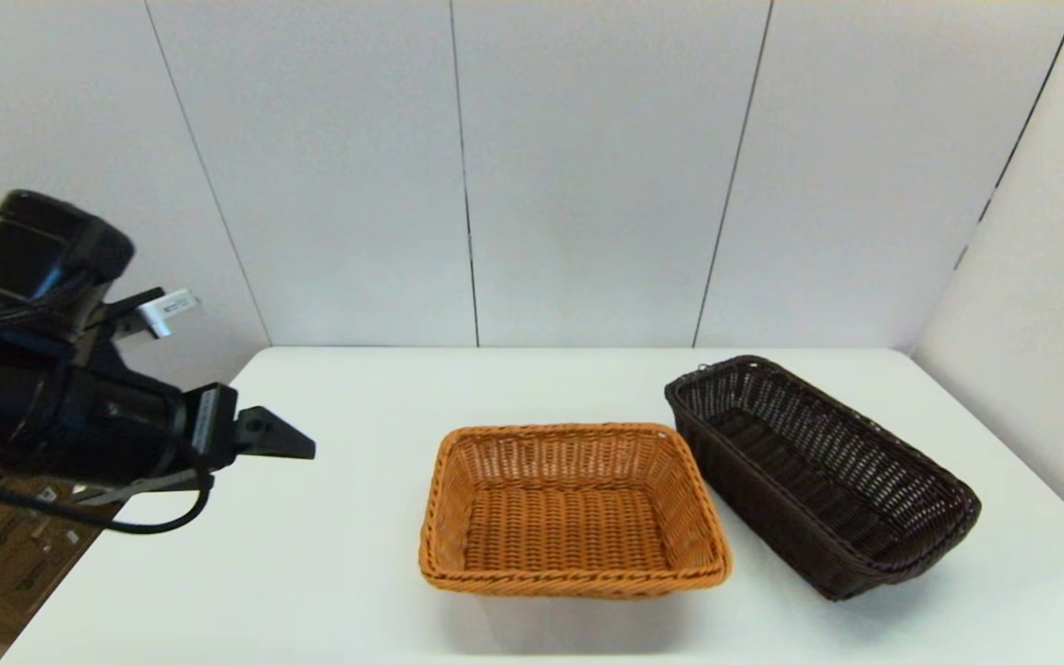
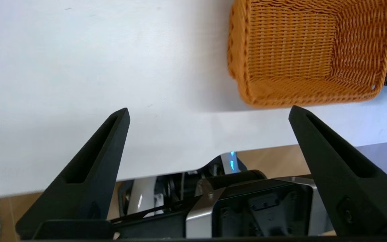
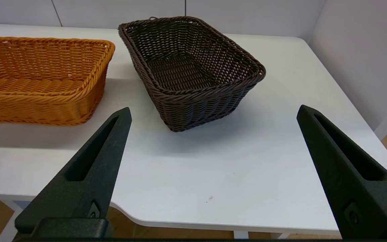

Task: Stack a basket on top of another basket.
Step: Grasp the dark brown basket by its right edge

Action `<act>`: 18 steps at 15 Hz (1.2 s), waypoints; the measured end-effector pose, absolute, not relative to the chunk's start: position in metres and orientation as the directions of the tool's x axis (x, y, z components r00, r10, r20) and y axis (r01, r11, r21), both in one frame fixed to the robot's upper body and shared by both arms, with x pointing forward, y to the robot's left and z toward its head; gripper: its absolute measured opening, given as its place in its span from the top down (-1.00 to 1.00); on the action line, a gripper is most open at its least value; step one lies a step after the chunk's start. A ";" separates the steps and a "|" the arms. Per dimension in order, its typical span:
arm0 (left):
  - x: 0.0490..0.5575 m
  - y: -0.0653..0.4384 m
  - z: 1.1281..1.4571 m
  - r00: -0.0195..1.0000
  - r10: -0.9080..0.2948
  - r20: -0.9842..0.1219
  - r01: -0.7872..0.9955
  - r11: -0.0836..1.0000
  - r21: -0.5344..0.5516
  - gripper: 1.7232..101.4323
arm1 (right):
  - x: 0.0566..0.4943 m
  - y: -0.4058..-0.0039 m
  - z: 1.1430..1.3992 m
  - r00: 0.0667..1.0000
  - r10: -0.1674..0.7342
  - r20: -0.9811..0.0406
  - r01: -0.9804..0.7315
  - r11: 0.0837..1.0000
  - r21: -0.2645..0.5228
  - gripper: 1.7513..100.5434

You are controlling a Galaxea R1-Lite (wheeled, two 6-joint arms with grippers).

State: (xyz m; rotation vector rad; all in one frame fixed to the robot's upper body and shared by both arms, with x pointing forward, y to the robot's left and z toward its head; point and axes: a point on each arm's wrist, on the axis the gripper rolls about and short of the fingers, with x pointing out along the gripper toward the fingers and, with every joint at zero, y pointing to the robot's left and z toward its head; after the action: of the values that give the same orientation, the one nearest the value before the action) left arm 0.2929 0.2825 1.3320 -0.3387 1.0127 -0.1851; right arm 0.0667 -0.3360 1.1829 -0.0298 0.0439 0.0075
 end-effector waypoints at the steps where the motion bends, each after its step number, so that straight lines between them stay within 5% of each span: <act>1: 0.272 0.288 1.335 0.554 -0.289 -0.781 -0.006 0.936 -0.351 -0.90 | 0.067 -0.336 1.183 0.999 0.006 -0.044 -0.007 1.000 -0.030 -0.94; 11: 0.094 0.333 1.309 0.781 -0.165 -0.602 -0.039 0.950 -0.310 -0.91 | 0.067 -0.336 1.183 0.999 0.004 -0.045 -0.005 1.000 -0.028 -0.94; 18: 0.035 0.344 1.272 0.844 -0.126 -0.521 -0.090 0.925 -0.369 -0.92 | 0.067 -0.336 1.183 0.999 0.004 -0.045 -0.005 1.000 -0.027 -0.94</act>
State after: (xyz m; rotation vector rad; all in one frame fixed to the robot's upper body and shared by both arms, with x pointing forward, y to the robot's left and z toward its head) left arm 0.0349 0.3437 1.2722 -0.3949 0.5688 -0.0198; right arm 0.0667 -0.3361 1.1827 -0.0275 0.0448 0.0049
